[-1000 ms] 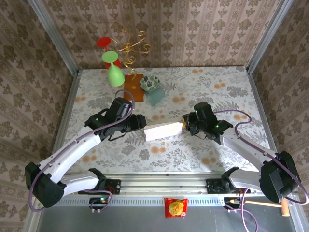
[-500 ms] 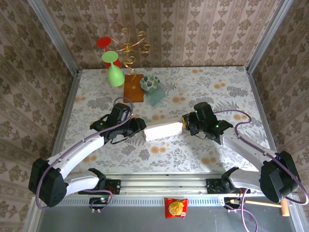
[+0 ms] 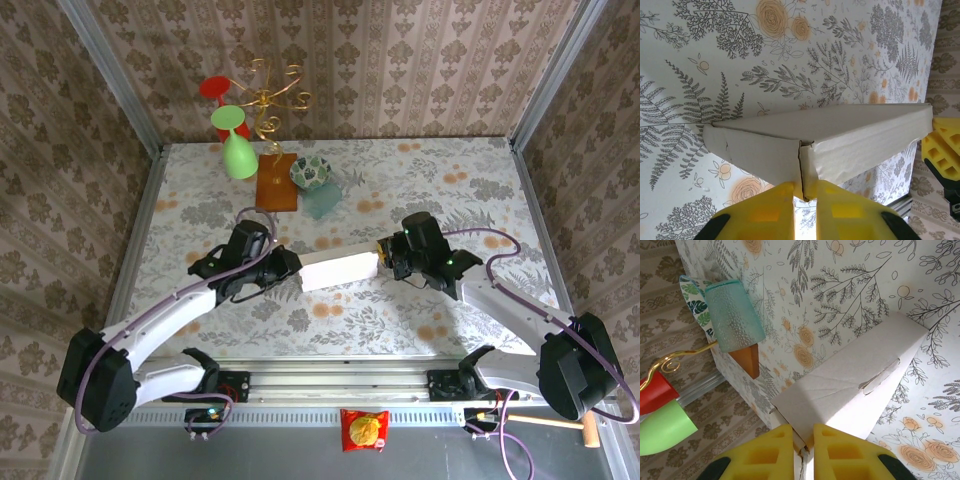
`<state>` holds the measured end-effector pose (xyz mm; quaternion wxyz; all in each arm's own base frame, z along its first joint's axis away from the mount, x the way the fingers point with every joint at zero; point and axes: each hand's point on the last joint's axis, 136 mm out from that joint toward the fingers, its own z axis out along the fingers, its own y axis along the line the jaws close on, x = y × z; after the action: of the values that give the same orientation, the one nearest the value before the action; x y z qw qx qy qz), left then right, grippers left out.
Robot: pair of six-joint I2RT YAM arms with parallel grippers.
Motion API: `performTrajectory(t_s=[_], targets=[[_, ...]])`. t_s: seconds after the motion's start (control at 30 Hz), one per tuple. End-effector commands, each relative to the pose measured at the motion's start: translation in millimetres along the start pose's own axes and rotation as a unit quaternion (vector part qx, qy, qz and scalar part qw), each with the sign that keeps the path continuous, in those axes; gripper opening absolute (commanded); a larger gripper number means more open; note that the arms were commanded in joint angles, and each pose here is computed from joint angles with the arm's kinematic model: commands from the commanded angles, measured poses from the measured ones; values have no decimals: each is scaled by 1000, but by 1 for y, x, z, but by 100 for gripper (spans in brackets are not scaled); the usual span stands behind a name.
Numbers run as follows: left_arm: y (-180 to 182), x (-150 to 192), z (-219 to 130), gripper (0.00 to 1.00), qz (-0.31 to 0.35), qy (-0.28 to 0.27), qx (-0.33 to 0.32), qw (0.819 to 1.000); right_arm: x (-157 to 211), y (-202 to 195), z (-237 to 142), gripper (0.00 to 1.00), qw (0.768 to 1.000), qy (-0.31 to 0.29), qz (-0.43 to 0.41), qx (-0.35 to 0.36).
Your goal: Fold the paper box
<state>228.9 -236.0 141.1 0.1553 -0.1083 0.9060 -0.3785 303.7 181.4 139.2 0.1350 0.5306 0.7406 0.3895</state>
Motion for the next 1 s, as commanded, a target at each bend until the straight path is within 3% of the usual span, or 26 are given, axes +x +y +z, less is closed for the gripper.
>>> performTrajectory(t_s=[0.0,0.17,0.33,0.5,0.63,0.8,0.9,0.97], targets=[[36,19,6,13,-15,29,-54,998,-10,-55,3,14,995,-13,2,94],[37,22,3,12,-9,31,-58,998,-8,-62,-1,16,994,-5,-17,107],[30,26,-4,12,39,36,-64,997,-4,-71,-12,21,988,20,-91,123],[27,44,1,15,113,54,-72,990,-5,-106,-29,24,968,51,-191,157],[38,53,7,18,126,70,-89,985,-12,-134,-32,30,963,63,-206,160],[40,57,9,26,125,90,-100,983,-22,-144,-36,37,963,42,-204,169],[31,44,-4,33,123,62,-100,985,-34,-129,-49,43,960,3,-222,169],[26,23,-22,39,109,23,-100,989,-47,-106,-63,53,954,-39,-251,158]])
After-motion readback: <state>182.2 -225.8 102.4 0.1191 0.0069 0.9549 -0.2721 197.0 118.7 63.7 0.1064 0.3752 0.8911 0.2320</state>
